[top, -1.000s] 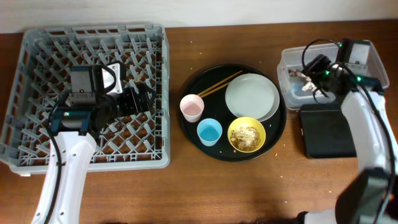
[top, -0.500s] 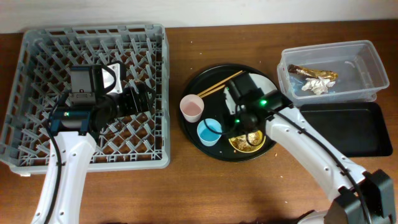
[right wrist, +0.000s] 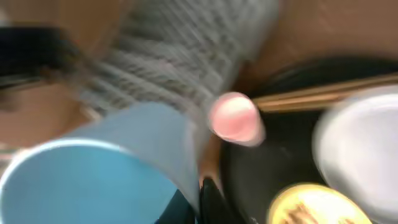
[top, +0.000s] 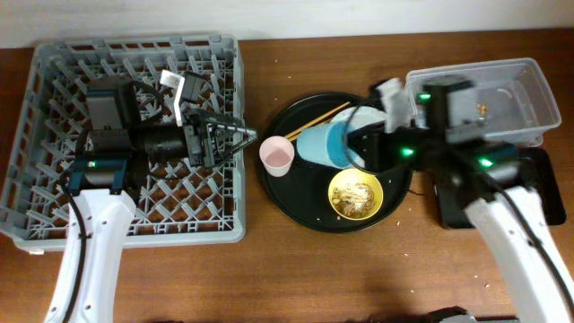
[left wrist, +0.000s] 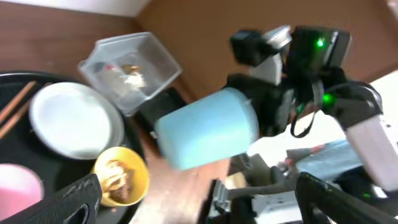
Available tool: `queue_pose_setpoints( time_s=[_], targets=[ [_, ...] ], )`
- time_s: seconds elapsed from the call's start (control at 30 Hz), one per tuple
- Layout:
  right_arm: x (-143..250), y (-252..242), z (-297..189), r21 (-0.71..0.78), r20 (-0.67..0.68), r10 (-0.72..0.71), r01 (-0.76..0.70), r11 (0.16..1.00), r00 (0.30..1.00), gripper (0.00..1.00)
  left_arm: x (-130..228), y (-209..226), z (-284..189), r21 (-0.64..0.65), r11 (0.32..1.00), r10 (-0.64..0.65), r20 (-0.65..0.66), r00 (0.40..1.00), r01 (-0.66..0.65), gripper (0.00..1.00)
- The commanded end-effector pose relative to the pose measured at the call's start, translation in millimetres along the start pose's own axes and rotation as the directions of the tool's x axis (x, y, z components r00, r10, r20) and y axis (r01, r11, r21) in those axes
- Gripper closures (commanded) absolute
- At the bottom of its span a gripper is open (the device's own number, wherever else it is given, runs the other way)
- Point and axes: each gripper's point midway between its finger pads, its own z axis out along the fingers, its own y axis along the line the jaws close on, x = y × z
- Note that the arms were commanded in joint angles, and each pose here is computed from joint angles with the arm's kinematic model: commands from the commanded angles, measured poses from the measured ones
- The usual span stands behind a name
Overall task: Sort waste into correct bins and load items into the dishwasher rack
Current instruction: 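Grasp the light-blue cup with right gripper and lift toward left gripper, then hand the light-blue cup from right gripper to left gripper, then place the light-blue cup upside down in the rack with left gripper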
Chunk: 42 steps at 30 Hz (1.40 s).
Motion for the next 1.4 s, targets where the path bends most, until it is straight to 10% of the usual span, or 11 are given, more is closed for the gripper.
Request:
queue_pose_setpoints(
  time_s=[0.0, 0.37, 0.6, 0.7, 0.8, 0.87, 0.97, 1.07, 1.17, 1.23, 1.37],
  targets=[
    [-15, 68, -19, -0.447, 0.065, -0.106, 0.123, 0.886, 0.992, 0.96, 7, -40, 14, 0.183, 0.982, 0.065, -0.061, 0.996, -0.053, 0.02],
    [-29, 85, -7, -0.549, 0.120, -0.178, 0.215, 0.808, 0.977, 0.96, 17, -99, 57, 0.369, 0.906, 0.264, -0.104, 0.959, -0.210, 0.39],
    [-41, 89, -10, -0.551, 0.158, -0.177, 0.236, 0.801, 0.971, 0.96, 20, -102, 55, 0.385, 0.912, 0.212, -0.140, 0.967, -0.144, 0.41],
    [-43, 90, -10, -0.549, 0.168, -0.184, 0.247, 0.798, 0.968, 0.96, 20, -102, 55, 0.381, 0.918, 0.184, -0.151, 0.971, -0.115, 0.05],
    [-44, 89, -10, -0.545, 0.160, -0.166, 0.227, 0.807, 0.973, 0.96, 16, -103, 54, 0.379, 0.916, 0.197, -0.138, 0.971, -0.132, 0.06],
    [-45, 87, -8, -0.532, 0.164, -0.163, 0.227, 0.816, 0.973, 0.96, 14, -103, 55, 0.374, 0.918, 0.193, -0.135, 0.972, -0.130, 0.37],
    [-45, 87, -8, -0.532, 0.164, -0.164, 0.227, 0.816, 0.973, 0.95, 14, -104, 55, 0.374, 0.918, 0.195, -0.133, 0.972, -0.133, 0.42],
    [-55, 74, -24, -0.490, 0.203, -0.148, 0.232, 0.840, 0.968, 0.38, 6, -92, 45, 0.336, 0.934, 0.168, -0.111, 0.979, -0.122, 0.50],
    [-66, 36, -49, -0.379, 0.203, 0.039, 0.042, 0.924, 0.978, 0.32, -15, -21, 11, 0.016, 0.997, -0.081, 0.021, 0.997, 0.080, 0.51],
    [-24, -42, -31, 0.026, 0.126, 0.354, -0.360, 0.932, 0.927, 0.28, -4, 56, -40, -0.460, 0.834, -0.219, 0.231, 0.948, 0.305, 0.51],
    [27, -81, -34, 0.337, 0.055, 0.410, -0.404, 0.851, 0.910, 0.27, 49, 95, -171, -0.866, 0.206, -0.124, 0.439, 0.890, 0.455, 0.51]
  ],
)
